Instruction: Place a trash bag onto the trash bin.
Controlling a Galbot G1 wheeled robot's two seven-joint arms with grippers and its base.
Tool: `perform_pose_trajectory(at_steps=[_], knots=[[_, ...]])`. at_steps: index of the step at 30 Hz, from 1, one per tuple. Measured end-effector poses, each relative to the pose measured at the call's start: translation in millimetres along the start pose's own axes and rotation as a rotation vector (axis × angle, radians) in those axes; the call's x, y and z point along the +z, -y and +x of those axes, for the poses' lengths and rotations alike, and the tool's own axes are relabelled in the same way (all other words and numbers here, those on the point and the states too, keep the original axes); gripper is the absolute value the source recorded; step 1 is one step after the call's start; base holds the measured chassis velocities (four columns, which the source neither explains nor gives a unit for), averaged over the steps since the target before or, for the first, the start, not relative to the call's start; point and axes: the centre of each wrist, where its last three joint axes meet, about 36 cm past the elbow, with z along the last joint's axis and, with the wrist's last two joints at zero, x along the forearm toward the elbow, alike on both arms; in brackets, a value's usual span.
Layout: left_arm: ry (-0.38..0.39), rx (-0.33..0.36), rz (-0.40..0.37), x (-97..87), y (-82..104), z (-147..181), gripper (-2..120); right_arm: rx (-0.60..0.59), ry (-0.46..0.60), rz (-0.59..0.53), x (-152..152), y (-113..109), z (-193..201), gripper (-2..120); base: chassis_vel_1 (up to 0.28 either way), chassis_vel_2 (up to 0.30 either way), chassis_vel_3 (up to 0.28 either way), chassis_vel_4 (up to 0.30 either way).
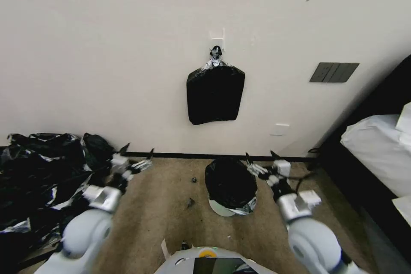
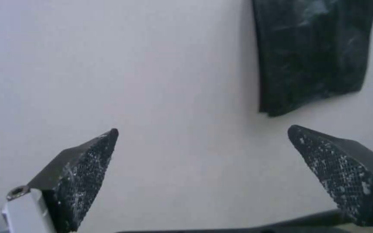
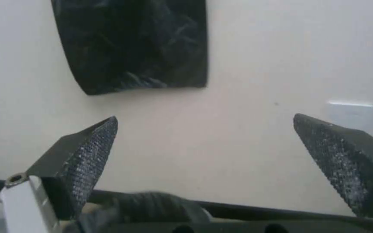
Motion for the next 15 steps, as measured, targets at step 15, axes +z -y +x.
perform_pose_trajectory(at_steps=[15], knots=[[-0.073,-0.105,0.086,14.5,58.5,87.7,100,0.077,0.036,0.005,54.3,-24.7,81.1,100,0.0,0.0,0.0,0.0]])
